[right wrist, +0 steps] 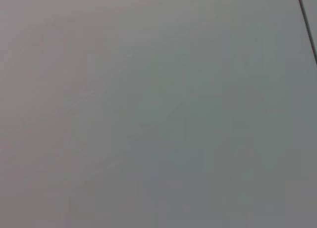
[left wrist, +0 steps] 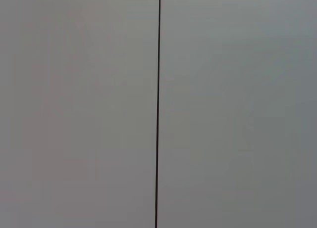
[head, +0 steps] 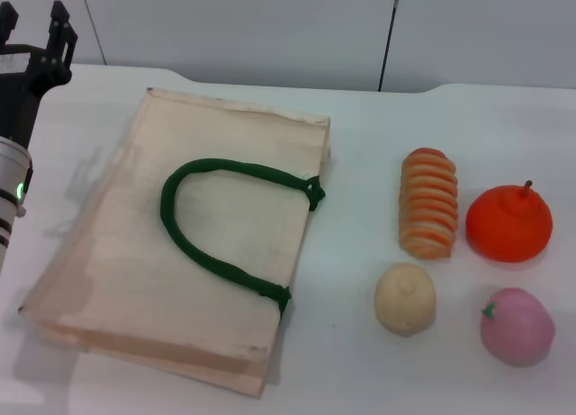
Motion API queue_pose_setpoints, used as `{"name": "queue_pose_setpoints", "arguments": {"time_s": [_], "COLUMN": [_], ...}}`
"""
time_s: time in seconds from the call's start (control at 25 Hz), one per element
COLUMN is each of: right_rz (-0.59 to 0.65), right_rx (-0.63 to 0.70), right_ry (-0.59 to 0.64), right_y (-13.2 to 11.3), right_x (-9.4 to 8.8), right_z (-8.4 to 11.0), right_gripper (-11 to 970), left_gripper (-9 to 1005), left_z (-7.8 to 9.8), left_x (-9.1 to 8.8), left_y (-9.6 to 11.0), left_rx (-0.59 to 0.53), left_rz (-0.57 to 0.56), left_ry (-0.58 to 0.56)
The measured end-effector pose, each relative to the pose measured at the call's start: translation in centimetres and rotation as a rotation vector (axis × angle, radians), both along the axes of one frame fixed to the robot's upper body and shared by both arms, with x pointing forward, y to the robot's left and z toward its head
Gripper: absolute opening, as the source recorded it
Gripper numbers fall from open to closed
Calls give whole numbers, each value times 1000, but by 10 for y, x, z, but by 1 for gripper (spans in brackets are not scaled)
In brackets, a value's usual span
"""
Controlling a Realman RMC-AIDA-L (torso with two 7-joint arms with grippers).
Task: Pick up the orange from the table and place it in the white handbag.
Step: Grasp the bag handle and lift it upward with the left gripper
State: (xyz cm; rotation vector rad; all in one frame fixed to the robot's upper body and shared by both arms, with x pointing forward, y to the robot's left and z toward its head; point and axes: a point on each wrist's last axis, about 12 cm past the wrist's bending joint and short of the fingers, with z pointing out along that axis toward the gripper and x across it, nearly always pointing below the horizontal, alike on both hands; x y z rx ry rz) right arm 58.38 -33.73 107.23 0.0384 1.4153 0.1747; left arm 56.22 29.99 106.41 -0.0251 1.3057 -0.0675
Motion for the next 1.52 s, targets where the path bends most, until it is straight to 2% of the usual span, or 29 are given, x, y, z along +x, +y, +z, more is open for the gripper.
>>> {"name": "queue_pose_setpoints", "arguments": {"time_s": [0.56, 1.0, 1.2, 1.52], "right_rz": [0, 17, 78, 197], "right_rx": [0, 5, 36, 30], "right_ry": [0, 7, 35, 104], "right_y": [0, 1, 3, 8], "right_x": [0, 0, 2, 13], "right_z": [0, -1, 0, 6], "right_gripper": [771, 772, 772, 772], "left_gripper": [636, 634, 634, 632], "left_z": [-1, -1, 0, 14], "left_x": [-1, -1, -1, 7], "left_y": [0, 2, 6, 31], "left_rx": [-7, -130, -220, -424], "left_rz": [-5, -75, -166, -401], "left_ry": [2, 13, 38, 152]}}
